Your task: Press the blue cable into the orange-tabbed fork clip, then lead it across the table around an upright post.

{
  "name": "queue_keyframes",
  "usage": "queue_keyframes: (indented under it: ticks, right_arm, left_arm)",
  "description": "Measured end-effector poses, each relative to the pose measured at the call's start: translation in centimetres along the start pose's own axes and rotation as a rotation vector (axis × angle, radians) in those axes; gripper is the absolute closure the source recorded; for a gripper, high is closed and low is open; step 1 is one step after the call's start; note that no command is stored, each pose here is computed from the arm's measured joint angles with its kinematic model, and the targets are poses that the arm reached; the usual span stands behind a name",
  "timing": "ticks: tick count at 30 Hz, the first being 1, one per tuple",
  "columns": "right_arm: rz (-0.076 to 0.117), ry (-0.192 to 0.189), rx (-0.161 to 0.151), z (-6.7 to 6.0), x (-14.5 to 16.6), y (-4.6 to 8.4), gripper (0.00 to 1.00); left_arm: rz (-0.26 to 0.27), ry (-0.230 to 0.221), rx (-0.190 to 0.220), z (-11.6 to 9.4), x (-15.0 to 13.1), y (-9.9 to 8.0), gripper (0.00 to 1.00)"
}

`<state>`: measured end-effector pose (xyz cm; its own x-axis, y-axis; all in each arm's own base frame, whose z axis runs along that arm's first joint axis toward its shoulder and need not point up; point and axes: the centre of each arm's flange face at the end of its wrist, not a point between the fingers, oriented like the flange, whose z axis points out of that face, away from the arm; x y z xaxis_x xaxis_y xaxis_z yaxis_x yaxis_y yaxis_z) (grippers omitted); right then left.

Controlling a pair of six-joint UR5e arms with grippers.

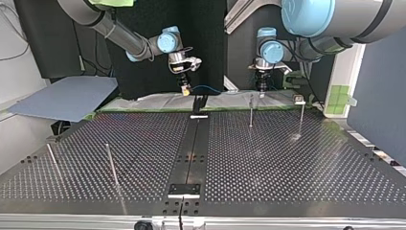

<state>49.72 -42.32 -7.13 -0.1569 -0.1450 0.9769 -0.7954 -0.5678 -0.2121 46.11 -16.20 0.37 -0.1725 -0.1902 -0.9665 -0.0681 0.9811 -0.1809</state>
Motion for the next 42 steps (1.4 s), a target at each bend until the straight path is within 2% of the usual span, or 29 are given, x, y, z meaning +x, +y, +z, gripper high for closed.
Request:
queue_keyframes:
  ticks: [5,10,13,27,42]
  right_arm:
    - [0.0,-0.008,-0.001,-0.1,-0.5,0.1,1.0]
    - [-0.002,-0.027,-0.005,-0.4,-1.8,0.5,1.0]
    - [-0.003,-0.032,-0.005,-0.5,-2.0,0.5,1.0]
    - [-0.004,-0.034,-0.004,-0.1,-2.0,0.5,1.0]
    - [-0.005,-0.047,-0.007,0.2,-1.8,0.5,1.0]
  left_arm:
    - [-0.015,-0.009,-0.002,0.1,0.0,0.1,0.98]
    - [-0.017,0.007,-0.006,0.1,1.4,0.5,0.98]
    - [-0.018,0.001,-0.002,0.2,1.9,0.6,0.98]
    - [-0.044,0.004,0.0,0.4,2.0,1.0,0.98]
    - [-0.053,0.008,-0.003,3.1,0.6,0.8,0.98]
